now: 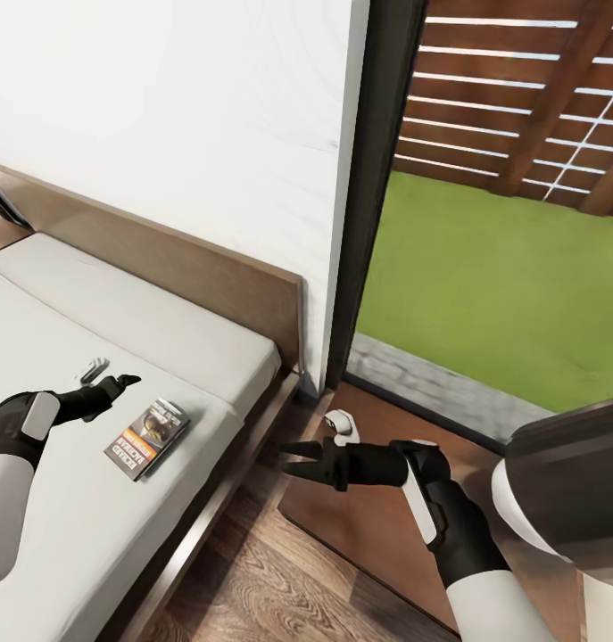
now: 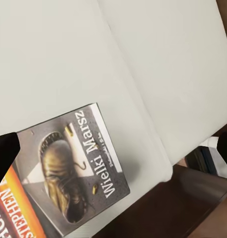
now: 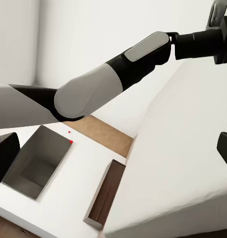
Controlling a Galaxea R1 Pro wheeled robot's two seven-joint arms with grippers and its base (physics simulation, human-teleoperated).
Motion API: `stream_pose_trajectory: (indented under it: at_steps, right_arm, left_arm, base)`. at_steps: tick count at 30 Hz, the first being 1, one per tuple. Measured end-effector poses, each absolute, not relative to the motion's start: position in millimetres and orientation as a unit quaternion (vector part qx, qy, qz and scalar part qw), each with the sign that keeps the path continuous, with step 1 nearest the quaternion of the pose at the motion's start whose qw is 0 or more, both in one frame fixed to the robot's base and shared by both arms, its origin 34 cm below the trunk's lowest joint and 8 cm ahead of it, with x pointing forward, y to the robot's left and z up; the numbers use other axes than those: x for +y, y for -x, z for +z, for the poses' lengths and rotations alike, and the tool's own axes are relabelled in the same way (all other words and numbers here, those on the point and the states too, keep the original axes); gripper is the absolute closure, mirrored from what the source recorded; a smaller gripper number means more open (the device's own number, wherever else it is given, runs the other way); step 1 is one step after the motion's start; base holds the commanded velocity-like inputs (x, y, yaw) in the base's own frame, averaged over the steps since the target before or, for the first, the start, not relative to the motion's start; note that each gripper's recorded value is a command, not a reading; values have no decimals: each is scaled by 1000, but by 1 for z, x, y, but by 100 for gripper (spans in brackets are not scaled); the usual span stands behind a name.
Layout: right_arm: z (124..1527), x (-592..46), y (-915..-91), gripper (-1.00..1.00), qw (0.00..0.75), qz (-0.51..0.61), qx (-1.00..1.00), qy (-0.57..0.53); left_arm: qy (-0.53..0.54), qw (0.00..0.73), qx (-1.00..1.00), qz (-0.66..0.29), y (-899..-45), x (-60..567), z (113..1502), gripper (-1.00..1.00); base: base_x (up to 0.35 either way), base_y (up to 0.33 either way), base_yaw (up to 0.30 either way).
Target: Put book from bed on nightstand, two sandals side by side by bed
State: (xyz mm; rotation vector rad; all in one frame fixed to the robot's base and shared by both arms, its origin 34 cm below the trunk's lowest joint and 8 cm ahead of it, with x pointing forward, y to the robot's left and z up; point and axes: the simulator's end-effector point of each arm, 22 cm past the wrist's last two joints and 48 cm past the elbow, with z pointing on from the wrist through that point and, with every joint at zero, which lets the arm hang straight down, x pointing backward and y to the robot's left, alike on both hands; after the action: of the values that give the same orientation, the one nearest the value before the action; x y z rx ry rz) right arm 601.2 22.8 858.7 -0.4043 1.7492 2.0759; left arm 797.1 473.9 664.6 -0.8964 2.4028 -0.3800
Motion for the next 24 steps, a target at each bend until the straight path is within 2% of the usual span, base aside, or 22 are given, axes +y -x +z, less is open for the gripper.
stream_pose_trajectory:
  at_steps: [24]
  right_arm:
    - [835,23,-602,-100,198,741,625,145]
  left_arm:
    - [333,271,892,-141,-797,474,641,-100]
  base:
    - [0,0,0]
